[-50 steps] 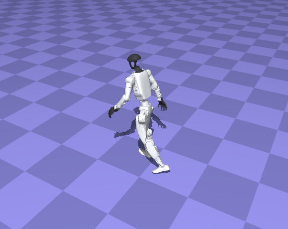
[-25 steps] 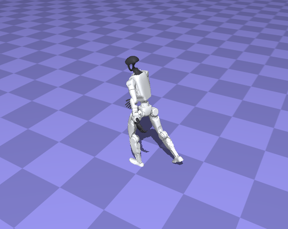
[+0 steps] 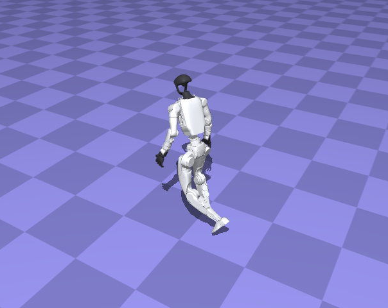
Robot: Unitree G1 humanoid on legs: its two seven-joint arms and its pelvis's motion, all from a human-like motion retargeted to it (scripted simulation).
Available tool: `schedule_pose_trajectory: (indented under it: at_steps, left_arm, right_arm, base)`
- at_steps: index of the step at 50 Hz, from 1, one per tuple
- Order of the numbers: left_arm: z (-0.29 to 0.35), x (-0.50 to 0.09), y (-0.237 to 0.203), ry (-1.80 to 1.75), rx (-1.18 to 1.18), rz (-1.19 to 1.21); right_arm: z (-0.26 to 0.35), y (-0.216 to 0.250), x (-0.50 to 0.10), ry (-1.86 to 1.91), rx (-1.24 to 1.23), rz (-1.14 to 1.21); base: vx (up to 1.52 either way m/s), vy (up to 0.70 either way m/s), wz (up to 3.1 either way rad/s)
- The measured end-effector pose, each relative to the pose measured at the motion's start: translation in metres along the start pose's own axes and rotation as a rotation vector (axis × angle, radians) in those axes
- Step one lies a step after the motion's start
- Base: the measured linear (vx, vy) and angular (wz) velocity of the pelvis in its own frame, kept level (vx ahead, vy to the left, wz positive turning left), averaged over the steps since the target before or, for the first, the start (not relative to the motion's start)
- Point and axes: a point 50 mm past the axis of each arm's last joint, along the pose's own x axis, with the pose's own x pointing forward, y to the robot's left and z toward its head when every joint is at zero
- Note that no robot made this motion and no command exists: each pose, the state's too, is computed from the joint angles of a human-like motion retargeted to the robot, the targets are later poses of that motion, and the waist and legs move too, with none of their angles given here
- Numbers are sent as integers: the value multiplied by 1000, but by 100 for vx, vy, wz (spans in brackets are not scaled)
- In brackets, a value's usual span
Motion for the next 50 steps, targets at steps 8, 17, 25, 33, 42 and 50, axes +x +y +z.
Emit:
schedule_pose_trajectory:
  at_steps: [8, 17, 25, 33, 42, 50]
  left_arm:
    - [-197, -148, 67, 987, 203, 226]
    - [-196, -196, 126, 1087, 130, 389]
    - [-43, -30, 98, 377, 585, 397]
    - [135, -4, -2, -529, 431, 119]
    - [79, 5, -3, -279, -24, -147]
    - [-169, -108, 54, 790, 244, 126]
  right_arm:
    - [135, 53, -32, -396, 710, 145]
    - [127, 79, -39, -379, 661, 566]
    - [0, 74, -38, 7, 348, -70]
    - [-135, 64, -80, 427, 163, 226]
    - [-117, 12, -47, 385, 64, 250]
    - [3, 38, -31, -111, 425, -1]
  base:
    - [121, 7, -158]
    - [124, 44, -14]
    - [110, 26, 110]
    - [118, -8, 107]
    - [117, -13, -113]
    - [102, 7, -183]
